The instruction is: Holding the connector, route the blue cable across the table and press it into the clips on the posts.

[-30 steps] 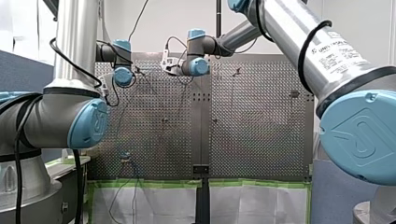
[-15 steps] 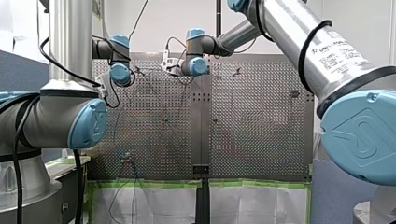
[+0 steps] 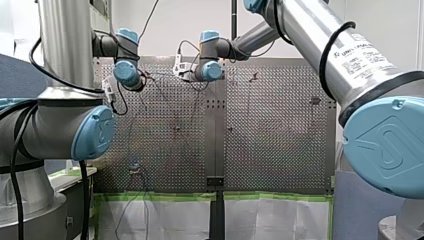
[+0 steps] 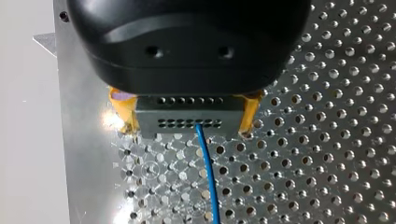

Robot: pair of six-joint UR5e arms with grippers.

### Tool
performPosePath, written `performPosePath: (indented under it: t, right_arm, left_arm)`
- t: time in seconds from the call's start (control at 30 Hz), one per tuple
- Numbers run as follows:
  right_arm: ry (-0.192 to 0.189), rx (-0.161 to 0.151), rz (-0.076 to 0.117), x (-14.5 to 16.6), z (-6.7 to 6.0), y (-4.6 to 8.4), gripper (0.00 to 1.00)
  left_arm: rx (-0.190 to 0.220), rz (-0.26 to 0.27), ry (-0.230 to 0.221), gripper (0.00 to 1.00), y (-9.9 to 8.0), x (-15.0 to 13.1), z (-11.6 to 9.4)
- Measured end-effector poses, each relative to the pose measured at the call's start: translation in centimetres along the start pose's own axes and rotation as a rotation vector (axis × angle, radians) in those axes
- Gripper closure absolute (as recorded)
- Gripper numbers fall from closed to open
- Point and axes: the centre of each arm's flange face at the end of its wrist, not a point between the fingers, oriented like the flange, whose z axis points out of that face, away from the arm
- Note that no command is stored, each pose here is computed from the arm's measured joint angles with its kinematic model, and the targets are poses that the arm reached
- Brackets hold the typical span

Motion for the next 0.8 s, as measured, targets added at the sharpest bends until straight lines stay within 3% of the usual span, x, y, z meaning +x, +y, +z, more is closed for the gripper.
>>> performPosePath:
  t: [0.27,0.53,0.8]
  right_arm:
    - [0.002,-0.011,-0.001,0.1,0.1,0.8,1.0]
    - [0.003,-0.016,-0.002,0.1,0.2,1.1,1.0]
    - [0.004,-0.016,-0.002,0.1,0.2,1.2,1.0]
  left_arm:
    - [0.086,0.038,-0.085,0.0,-1.9,-2.3,-0.7]
    - [0.168,0.059,-0.075,0.0,-3.9,-2.2,-0.2]
    - [0.201,0.061,-0.083,0.0,-5.4,-2.7,0.1]
